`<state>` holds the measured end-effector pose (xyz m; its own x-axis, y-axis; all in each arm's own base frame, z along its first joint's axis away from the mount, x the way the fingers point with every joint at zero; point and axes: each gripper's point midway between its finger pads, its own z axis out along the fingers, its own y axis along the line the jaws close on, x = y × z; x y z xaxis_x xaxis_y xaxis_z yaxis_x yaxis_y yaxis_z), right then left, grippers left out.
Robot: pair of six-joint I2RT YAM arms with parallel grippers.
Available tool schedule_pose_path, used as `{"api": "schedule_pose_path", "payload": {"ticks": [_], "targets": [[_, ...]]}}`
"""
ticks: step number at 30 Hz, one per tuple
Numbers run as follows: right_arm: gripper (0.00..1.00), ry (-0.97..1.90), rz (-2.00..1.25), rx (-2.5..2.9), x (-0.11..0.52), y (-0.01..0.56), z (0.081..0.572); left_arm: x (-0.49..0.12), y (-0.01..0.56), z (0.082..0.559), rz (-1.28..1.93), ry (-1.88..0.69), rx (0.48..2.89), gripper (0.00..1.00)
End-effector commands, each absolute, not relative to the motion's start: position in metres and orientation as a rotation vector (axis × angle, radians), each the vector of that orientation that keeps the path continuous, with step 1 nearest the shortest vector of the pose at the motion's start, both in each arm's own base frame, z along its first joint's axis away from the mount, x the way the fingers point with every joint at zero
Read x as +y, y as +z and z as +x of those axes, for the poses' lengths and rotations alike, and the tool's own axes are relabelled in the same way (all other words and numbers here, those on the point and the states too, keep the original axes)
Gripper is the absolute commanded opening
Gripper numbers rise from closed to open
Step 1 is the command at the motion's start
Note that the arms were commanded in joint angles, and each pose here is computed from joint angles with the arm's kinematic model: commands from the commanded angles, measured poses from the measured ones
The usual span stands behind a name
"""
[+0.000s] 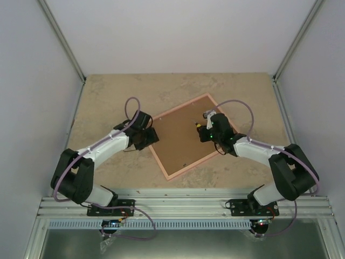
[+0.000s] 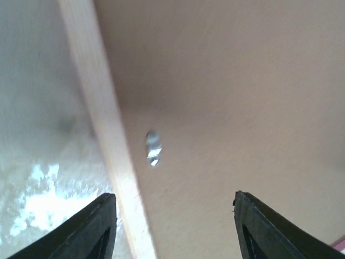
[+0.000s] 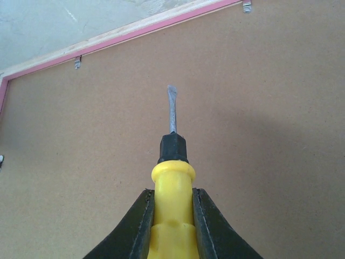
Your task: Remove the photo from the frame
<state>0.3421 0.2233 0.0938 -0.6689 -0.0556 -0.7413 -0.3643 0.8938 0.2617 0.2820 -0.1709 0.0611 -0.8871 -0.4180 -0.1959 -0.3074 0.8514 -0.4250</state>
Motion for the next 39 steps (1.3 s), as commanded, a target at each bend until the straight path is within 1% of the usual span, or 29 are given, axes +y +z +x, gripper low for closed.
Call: {"api": "schedule_pose_path", "payload": {"ticks": [1,4,6,10,13,17,20,26,30,33,39], "targets": [[0.0,0.551,-0.331,2.208,0.222,0.107,0.341,-0.152,0.091,0.315,-0.196,-0.281,2.691,0.64],[0.0,0.564,-0.357,2.191,0.222,0.112,0.339,-0.147,0.097,0.343,-0.021,-0.139,2.68,0.68],[0.0,0.564,-0.379,2.184,0.223,0.115,0.338,-0.143,0.098,0.363,0.054,-0.09,2.658,0.7],[0.0,0.568,-0.407,2.175,0.222,0.121,0.333,-0.137,0.093,0.395,0.12,-0.118,2.623,0.74],[0.01,0.57,-0.42,2.174,0.221,0.12,0.329,-0.131,0.087,0.416,0.16,-0.123,2.606,0.75],[0.01,0.578,-0.419,2.191,0.219,0.115,0.325,-0.139,0.073,0.431,0.204,-0.256,2.631,0.74],[0.0,0.585,-0.418,2.185,0.219,0.116,0.323,-0.143,0.061,0.438,0.242,-0.283,2.649,0.76],[0.01,0.59,-0.432,2.187,0.22,0.116,0.323,-0.147,0.039,0.442,0.27,-0.3,2.695,0.76],[0.01,0.593,-0.443,2.188,0.221,0.115,0.323,-0.144,0.025,0.44,0.266,-0.272,2.725,0.73],[0.0,0.608,-0.451,2.196,0.223,0.112,0.322,-0.143,0.016,0.438,0.266,-0.269,2.753,0.69],[0.0,0.628,-0.458,2.2,0.226,0.11,0.321,-0.145,0.012,0.428,0.26,-0.301,2.788,0.52]]}}
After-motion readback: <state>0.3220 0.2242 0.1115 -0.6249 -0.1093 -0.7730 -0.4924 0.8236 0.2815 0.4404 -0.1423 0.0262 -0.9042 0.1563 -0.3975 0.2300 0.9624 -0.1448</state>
